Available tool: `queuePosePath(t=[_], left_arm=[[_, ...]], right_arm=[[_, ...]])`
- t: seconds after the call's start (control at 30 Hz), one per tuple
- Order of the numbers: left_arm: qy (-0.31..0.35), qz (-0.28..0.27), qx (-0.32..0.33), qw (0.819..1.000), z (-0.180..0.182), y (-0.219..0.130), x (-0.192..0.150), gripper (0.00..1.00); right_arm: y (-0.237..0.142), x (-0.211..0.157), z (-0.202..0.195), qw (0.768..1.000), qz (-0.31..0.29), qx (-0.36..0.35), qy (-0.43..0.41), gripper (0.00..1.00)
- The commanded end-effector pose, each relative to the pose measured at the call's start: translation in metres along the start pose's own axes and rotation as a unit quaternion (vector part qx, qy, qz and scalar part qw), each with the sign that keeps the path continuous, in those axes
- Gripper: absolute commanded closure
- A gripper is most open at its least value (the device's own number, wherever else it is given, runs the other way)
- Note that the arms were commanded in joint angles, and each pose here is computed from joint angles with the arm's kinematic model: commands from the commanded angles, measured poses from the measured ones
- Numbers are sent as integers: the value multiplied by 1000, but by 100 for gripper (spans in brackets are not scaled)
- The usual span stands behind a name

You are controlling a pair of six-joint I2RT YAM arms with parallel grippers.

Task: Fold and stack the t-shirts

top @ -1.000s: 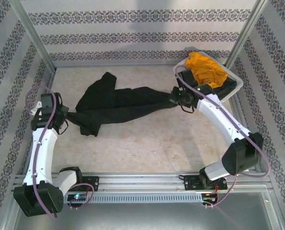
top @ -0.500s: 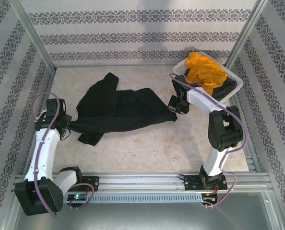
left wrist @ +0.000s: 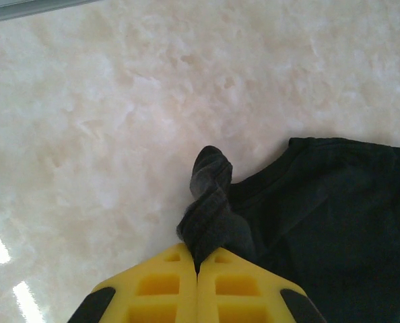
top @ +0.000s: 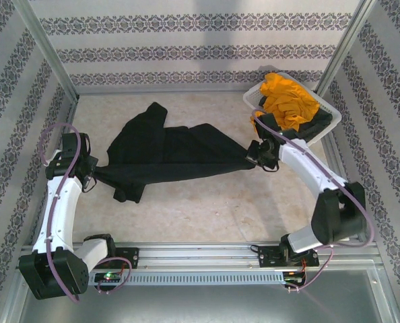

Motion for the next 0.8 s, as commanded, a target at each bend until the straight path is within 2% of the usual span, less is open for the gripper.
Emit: queuePosePath(t=[0.0, 0.27, 0.37, 0.43, 0.6, 0.67, 0.77], left_arm=[[-6, -16, 28, 999, 13, -2, 5, 100], [3, -6, 31, 999, 5, 6, 4, 100], [10, 1, 39, 999, 5, 10, 2, 100], [14, -1, 44, 999, 5, 11, 3, 100], [17, -5, 42, 999, 0, 12, 7, 100], [18, -3, 43, 999, -1, 13, 7, 100], [18, -2, 42, 999, 0, 13, 6, 100]], right_arm=[[14, -11, -20, 1000, 24, -19, 6, 100], [40, -11, -9, 996, 89, -31, 4, 100], [57, 1, -1, 996, 83, -27, 7, 100], [68, 14, 7, 996, 84, -13, 21, 92], [79, 45, 20, 995, 85, -3, 51, 64], [69, 49, 13, 996, 62, -20, 54, 59], [55, 34, -6, 995, 39, -25, 90, 60]])
Point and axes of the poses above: each hand's point on the last joint's axis, 136 mm out from that joint toward the fingers, its own y axis out along the fingers, its own z axis along the line the jaws close on, x = y × z, the point moved 2 cm from there along -y, back along the fingers, and after that the axes turned 2 degrees about y, right-handed, at the moved point
